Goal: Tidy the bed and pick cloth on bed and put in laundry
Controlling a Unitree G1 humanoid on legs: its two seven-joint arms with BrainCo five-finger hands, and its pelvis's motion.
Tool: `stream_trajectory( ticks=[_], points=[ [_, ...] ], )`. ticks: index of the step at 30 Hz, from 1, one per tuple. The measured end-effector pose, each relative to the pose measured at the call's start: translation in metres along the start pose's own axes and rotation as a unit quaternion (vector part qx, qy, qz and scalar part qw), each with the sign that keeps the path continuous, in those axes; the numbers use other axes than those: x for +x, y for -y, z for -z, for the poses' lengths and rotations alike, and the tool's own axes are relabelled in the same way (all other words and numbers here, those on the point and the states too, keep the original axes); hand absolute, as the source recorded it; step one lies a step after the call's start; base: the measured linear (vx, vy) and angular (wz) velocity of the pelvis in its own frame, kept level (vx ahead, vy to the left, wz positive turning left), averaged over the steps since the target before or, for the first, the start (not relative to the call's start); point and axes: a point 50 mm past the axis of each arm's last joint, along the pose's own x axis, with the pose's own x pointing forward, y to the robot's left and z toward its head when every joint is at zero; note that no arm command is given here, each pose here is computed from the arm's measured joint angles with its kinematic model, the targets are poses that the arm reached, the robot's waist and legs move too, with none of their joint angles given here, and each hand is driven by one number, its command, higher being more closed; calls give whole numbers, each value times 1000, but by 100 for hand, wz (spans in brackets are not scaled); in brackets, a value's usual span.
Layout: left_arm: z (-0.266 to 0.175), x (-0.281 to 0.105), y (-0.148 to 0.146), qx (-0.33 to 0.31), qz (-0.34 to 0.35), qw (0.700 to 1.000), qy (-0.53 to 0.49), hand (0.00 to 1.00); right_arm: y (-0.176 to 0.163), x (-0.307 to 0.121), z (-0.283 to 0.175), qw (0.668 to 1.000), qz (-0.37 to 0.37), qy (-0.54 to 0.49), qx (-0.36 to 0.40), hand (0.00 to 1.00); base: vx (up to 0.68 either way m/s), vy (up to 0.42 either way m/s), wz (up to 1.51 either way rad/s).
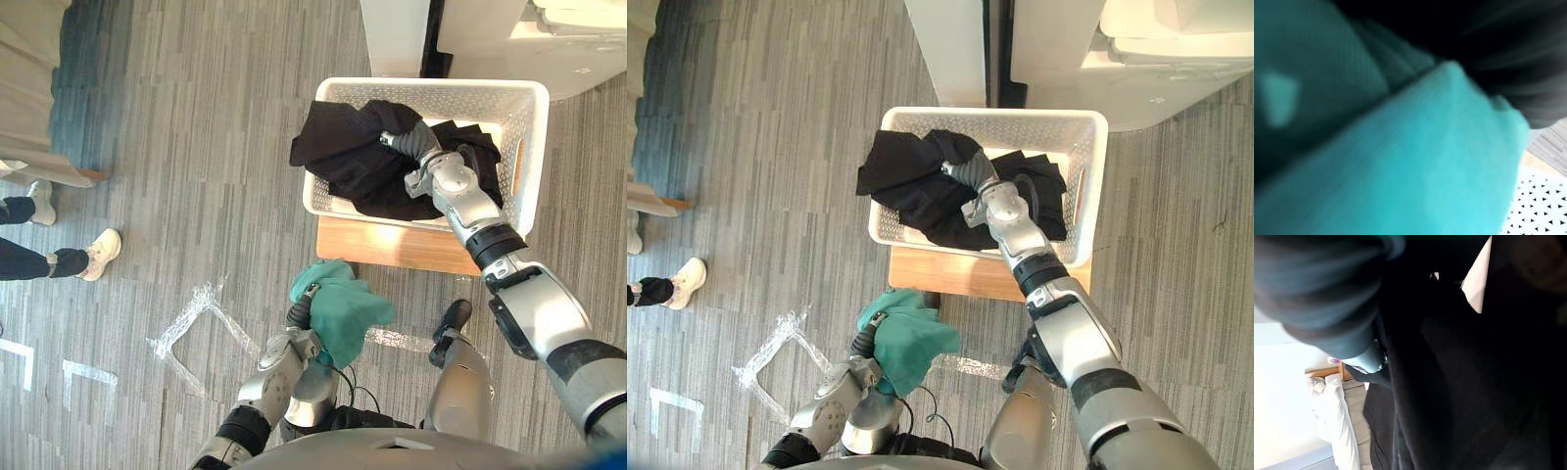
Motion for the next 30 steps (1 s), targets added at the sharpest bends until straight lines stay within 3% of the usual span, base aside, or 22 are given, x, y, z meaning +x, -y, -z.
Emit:
stream_trajectory(
  ticks=[7, 10, 11, 20, 30],
  points=[
    [3, 0, 0, 6, -1, 1000, -7, 100, -2, -4, 11, 1000, 4, -13, -3, 100, 9, -2, -3],
    [6, 0, -3, 10, -6, 1000, -12, 100, 3, -5, 13, 999, 14, -20, -42, 100, 20, -3, -2],
    [5, 0, -3, 10, -5, 1000, -12, 100, 4, -5, 14, 999, 16, -23, -43, 0, 26, -2, -12],
    [12, 1, -2, 32, 12, 999, -20, 100, 79, -30, 47, 974, 104, -127, -156, 0, 6, 0, -3],
    [8, -1, -6, 42, 14, 999, -8, 100, 94, -34, 38, 973, 80, -95, -197, 0, 5, 1, 2]
  ],
)
